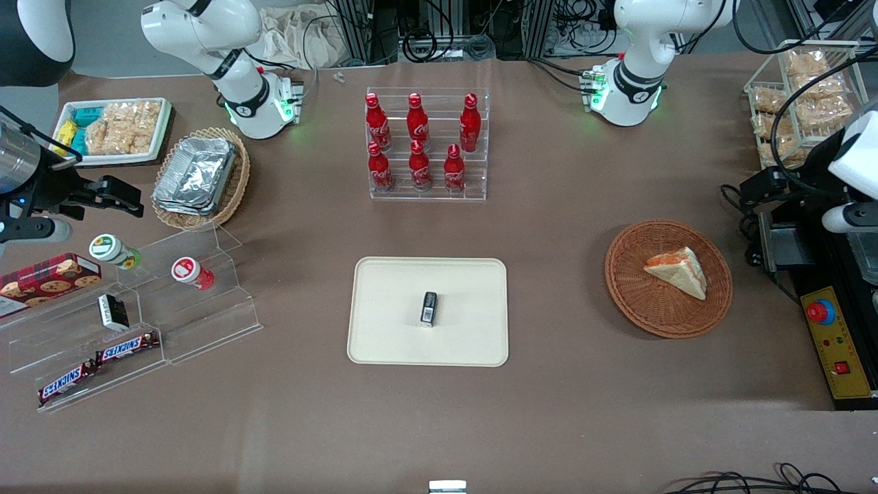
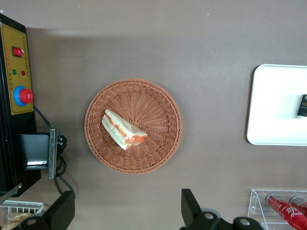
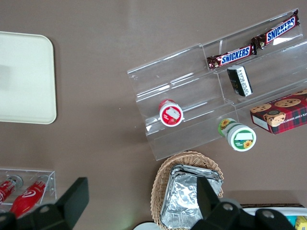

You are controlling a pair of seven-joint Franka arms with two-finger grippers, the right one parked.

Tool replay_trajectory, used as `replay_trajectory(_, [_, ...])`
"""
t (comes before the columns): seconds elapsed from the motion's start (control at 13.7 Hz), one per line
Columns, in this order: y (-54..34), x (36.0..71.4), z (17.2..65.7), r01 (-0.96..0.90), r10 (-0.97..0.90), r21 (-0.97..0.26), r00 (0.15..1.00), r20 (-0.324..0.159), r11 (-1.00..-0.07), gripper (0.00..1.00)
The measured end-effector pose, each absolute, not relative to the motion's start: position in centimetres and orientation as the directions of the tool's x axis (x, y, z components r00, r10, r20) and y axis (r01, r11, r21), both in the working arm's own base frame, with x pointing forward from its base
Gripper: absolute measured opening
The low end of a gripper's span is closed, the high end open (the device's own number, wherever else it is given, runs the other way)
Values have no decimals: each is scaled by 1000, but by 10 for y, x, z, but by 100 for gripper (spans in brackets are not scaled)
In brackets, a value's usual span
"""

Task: Place sandwich from basket to tray
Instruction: 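Move the left gripper toward the wicker basket with the sandwich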

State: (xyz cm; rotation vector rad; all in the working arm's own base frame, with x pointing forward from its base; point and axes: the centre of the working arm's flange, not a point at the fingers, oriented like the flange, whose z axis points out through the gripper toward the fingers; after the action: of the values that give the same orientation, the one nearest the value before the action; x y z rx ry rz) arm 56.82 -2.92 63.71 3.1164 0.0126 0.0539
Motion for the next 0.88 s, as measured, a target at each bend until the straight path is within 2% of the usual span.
replay_trajectory(0.29, [-28,568,639,22,23,25,999,32,-999,100])
replay_trajectory(0.51, [-22,572,629,277,278,25,961,4,-960,100])
replay_trajectory(0.73, [-11,589,578,500,500,-13,864,-64,-866,100])
replay_trajectory(0.88, [2,599,523,607,608,-30,791,-76,-794,100])
